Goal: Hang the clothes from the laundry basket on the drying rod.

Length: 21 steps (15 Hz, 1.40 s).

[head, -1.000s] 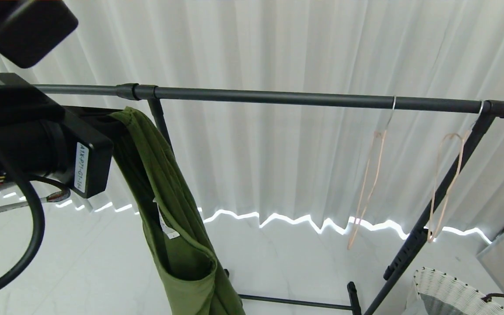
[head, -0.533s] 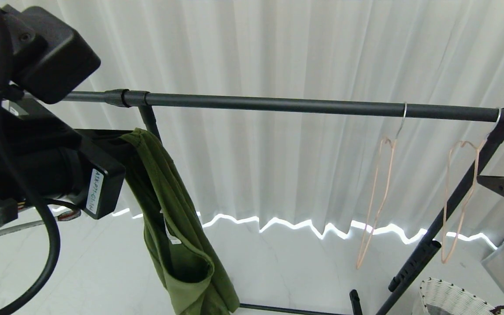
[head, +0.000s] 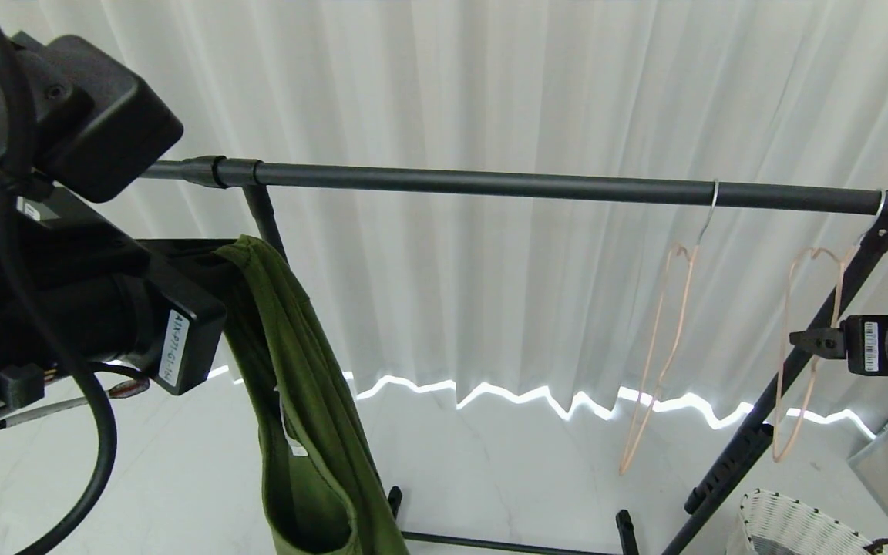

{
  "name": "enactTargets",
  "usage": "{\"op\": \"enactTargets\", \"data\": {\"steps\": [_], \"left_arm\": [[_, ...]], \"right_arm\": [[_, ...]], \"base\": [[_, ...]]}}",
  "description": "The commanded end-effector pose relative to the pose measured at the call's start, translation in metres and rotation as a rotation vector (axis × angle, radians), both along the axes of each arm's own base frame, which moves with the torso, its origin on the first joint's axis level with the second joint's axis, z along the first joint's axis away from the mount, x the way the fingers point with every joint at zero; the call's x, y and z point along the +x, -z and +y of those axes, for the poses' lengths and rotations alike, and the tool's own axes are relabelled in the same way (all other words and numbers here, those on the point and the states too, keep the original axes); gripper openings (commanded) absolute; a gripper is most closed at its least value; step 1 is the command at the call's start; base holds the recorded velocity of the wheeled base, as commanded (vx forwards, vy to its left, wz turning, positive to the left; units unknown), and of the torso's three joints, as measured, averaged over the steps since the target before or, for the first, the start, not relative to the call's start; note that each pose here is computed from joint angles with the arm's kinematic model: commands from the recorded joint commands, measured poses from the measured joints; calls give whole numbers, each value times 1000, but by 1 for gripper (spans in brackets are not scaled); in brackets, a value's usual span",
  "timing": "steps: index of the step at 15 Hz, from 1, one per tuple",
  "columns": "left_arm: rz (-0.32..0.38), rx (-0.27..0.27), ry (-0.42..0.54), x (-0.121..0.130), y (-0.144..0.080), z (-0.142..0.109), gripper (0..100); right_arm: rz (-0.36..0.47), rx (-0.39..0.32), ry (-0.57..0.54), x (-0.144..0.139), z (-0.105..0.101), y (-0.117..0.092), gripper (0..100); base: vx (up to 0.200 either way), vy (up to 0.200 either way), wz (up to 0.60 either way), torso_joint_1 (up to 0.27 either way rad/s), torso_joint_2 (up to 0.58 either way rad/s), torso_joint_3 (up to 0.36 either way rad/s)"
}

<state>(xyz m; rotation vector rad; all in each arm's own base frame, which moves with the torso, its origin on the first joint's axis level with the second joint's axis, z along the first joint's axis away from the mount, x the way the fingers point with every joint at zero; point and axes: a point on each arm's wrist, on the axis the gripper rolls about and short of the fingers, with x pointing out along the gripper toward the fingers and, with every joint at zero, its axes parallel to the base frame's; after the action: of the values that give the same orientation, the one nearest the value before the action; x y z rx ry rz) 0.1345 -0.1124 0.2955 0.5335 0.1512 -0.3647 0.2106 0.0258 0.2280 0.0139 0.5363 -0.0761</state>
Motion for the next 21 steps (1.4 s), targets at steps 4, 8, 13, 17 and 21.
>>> {"op": "enactTargets", "data": {"steps": [4,8,13,17,21], "left_arm": [[-5,-3,-2,1,-1,-1,0],[-12,-9,-2,2,0,-2,0],[-14,-13,-3,2,-1,-1,0],[-16,-15,-3,1,-1,-1,0],[-23,-12,-1,1,-3,0,0]], "right_arm": [[30,-15,19,3,1,7,100],[58,-26,29,-2,0,15,100],[58,-30,33,-3,-1,16,100],[80,-19,34,3,1,21,100],[123,29,71,14,3,32,100]], "base": [[0,0,0,0,0,0],[0,0,0,0,0,0],[0,0,0,0,0,0],[0,0,0,0,0,0],[0,0,0,0,0,0]]}}
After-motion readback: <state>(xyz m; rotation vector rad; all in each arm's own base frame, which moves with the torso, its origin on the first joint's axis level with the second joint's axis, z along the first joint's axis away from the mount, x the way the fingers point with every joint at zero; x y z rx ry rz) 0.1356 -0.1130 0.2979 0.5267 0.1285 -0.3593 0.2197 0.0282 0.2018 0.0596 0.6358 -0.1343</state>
